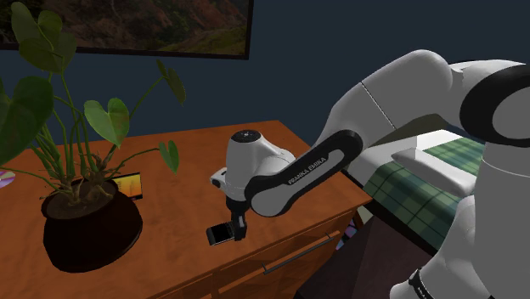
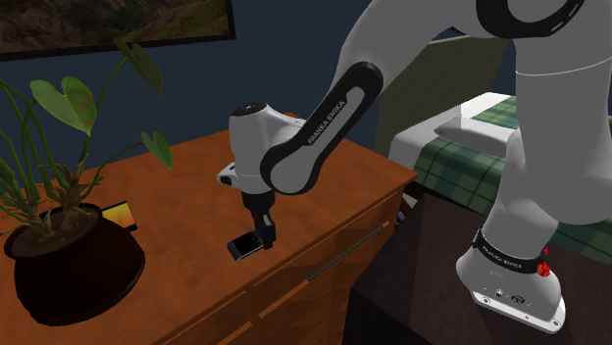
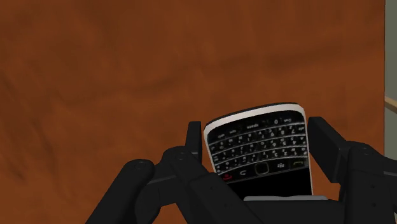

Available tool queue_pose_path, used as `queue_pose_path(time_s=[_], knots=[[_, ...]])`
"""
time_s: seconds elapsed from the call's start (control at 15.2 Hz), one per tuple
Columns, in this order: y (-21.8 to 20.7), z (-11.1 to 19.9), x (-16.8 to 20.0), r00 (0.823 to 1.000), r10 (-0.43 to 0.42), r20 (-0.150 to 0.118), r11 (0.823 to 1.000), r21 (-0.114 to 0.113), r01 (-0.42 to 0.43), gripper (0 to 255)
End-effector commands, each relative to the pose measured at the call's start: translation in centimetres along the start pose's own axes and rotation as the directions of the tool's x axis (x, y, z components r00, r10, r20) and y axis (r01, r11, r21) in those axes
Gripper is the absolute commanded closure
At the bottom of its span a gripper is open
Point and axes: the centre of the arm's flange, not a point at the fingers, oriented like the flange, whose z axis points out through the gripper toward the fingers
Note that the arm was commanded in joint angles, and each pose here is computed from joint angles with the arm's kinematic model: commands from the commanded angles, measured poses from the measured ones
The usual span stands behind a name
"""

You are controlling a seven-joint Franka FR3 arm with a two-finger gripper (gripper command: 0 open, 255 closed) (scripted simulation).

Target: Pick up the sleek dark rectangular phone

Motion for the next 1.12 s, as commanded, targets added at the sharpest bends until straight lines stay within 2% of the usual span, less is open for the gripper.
queue_pose_path(time_s=[0.0,0.4,1.06], knots=[[0.0,0.0,0.0,1.0,0.0,0.0,1.0,0.0,0.0,255],[0.0,0.1,0.0,1.0,0.0,0.0,1.0,0.0,0.0,255],[-0.1,-5.2,0.0,1.0,0.0,0.0,1.0,0.0,0.0,255]])
